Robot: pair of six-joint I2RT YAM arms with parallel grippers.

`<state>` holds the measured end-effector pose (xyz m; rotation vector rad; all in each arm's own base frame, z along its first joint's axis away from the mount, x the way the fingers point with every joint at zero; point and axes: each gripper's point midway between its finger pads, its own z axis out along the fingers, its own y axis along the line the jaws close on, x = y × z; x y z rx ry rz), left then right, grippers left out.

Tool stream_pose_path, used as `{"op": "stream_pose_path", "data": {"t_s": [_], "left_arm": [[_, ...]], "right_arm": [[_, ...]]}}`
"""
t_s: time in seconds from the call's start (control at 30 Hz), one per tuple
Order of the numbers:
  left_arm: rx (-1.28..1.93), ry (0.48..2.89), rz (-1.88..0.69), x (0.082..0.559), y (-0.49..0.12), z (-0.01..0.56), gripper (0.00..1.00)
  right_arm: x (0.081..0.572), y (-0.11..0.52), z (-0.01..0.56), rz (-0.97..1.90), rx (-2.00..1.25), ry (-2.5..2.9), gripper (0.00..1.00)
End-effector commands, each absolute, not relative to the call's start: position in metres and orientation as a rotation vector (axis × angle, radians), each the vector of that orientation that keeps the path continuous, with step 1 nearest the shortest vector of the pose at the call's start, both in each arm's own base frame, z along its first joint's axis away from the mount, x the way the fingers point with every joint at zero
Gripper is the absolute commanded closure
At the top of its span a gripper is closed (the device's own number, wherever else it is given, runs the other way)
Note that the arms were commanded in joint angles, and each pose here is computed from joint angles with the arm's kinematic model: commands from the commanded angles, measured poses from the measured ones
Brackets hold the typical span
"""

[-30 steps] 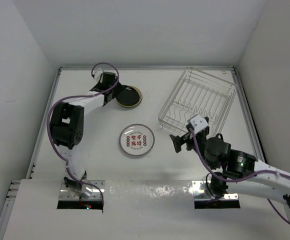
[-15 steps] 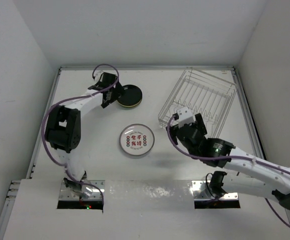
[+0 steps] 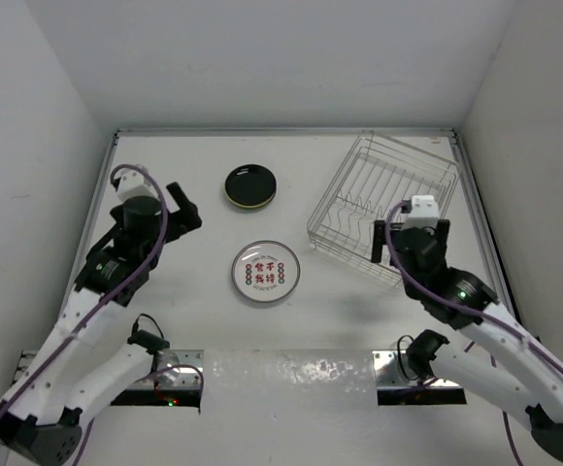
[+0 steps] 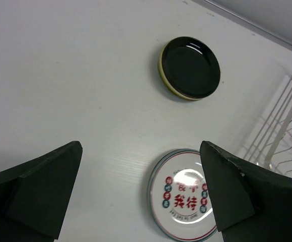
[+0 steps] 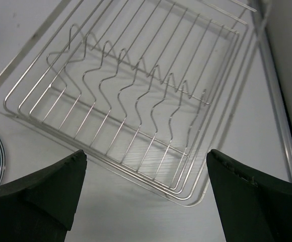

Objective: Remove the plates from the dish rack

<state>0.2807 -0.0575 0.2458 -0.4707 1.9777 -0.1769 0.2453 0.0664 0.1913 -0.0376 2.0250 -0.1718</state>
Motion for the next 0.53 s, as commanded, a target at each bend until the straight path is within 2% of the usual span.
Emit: {"op": "stream_pose_path", "data": {"t_s": [0.0, 0.13, 0.3, 0.5], "left_arm": [[-0.388, 1.946, -0.044, 0.257, -0.031, 0.254, 0.00], [-0.397, 1.868, 0.021, 0.241, -0.010, 0.253, 0.00], [-0.429, 1.767, -0.049, 0.229, -0.006, 0.270, 0.00], [-0.426, 1.798, -0.040, 0.231, -0.008, 0.261, 0.00]], "right_arm": [[0.228, 0.030, 0.216, -0.250, 0.089, 1.958, 0.01], [0.207, 0.007, 0.228, -0.274, 0.094, 1.922, 0.01], [0.191, -0.005, 0.227, -0.258, 0.090, 1.916, 0.01], [0.193, -0.003, 0.208, -0.293, 0.068, 1.954, 0.01]]}}
